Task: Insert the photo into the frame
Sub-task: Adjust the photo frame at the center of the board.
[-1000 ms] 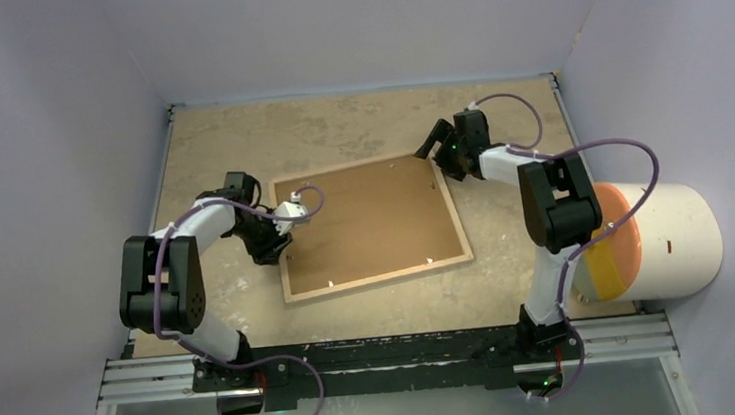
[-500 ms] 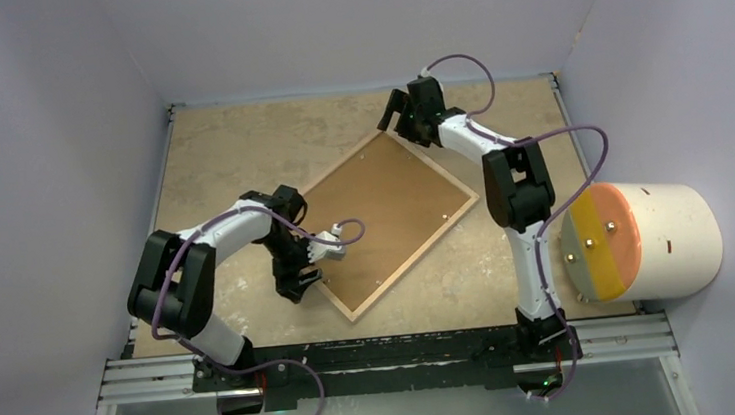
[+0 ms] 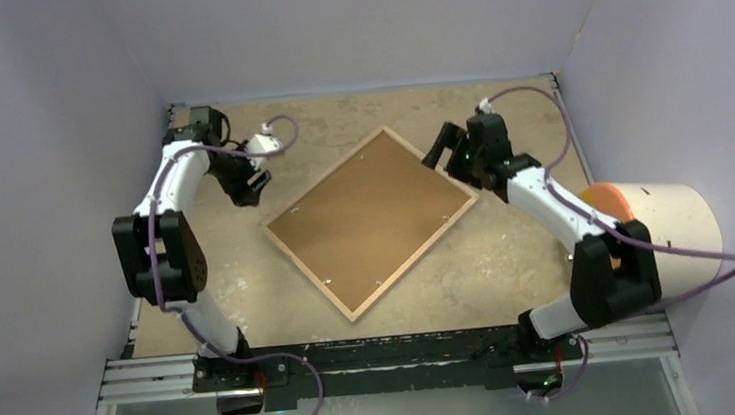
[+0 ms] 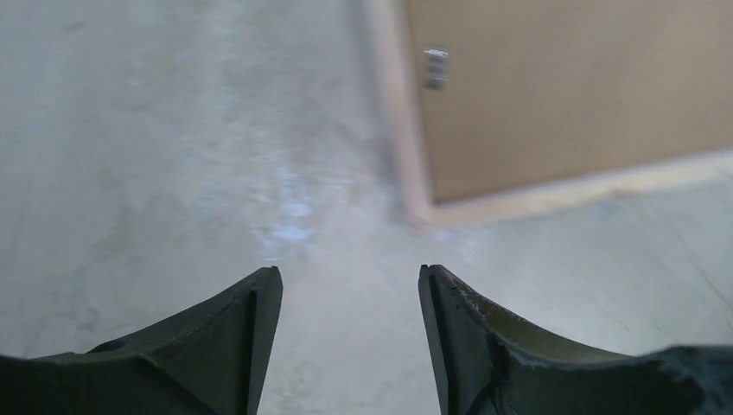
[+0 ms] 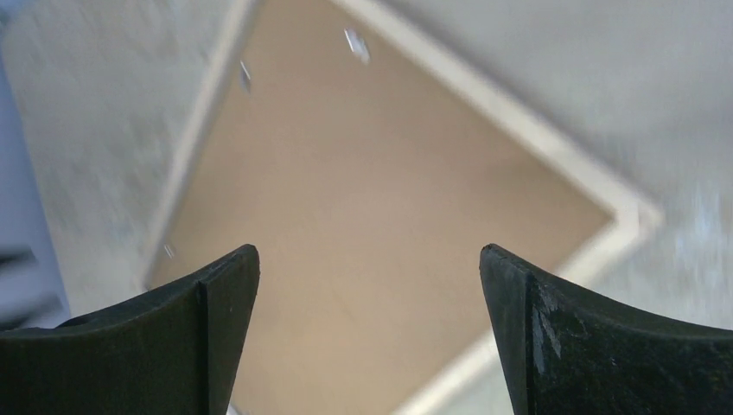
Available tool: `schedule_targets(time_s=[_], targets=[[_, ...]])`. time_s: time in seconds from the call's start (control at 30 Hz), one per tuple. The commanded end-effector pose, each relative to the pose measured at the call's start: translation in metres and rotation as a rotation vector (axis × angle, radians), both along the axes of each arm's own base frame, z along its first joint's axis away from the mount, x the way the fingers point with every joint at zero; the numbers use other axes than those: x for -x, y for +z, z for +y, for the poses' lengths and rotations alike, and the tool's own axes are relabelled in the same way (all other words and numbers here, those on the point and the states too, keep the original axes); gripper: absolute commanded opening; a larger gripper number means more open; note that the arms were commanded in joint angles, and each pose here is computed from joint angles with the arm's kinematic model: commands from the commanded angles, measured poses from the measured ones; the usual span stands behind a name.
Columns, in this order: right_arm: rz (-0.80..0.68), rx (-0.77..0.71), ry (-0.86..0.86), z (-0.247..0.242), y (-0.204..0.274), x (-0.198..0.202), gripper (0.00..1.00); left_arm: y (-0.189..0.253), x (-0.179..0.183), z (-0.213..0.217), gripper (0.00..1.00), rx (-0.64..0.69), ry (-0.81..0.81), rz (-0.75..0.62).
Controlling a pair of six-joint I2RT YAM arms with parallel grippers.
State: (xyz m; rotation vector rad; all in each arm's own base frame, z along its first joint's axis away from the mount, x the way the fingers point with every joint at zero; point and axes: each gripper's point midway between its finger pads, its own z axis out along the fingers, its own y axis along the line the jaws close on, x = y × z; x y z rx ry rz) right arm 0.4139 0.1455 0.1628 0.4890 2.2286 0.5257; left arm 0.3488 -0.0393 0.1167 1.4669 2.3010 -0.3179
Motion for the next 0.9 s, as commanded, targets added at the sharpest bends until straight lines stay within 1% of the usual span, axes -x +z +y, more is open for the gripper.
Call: schedule_targets(time_s=[0.0,0.1,0.17,0.23,0.33,0.47,0.5,0.53,0.67,0.87], targets=[[0.154,-0.109,0.093,0.010,-0.040,0.095,0.99,-0.016,-0.069,0.025,0.60,0.033,0.241,-0.062],[0.193,-0.181,0.113,0.012,-0.050,0.139,0.99,-0.041,-0.089,0.029,0.58,0.033,0.316,-0.087],[0.231,-0.207,0.122,0.011,-0.061,0.160,0.99,-0.058,-0.091,0.028,0.57,0.042,0.344,-0.070],[0.254,-0.230,0.126,0.011,-0.072,0.174,0.99,-0.071,-0.086,0.022,0.56,0.064,0.343,-0.037],[0.273,-0.261,0.136,0.016,-0.084,0.177,0.99,-0.084,-0.069,0.010,0.55,0.068,0.306,-0.003],[0.303,-0.260,0.163,0.024,-0.097,0.166,0.99,-0.099,-0.039,0.004,0.55,0.053,0.257,0.042],[0.333,-0.266,0.172,0.027,-0.104,0.165,0.99,-0.102,-0.031,0.003,0.55,0.050,0.246,0.056],[0.339,-0.263,0.175,0.029,-0.108,0.160,0.99,-0.104,-0.022,-0.005,0.55,0.045,0.211,0.069],[0.319,-0.215,0.161,0.030,-0.118,0.129,0.99,-0.111,0.016,-0.012,0.55,0.039,0.137,0.119],[0.260,-0.185,0.151,0.034,-0.108,0.076,0.99,-0.108,0.070,-0.026,0.55,0.053,0.001,0.169]])
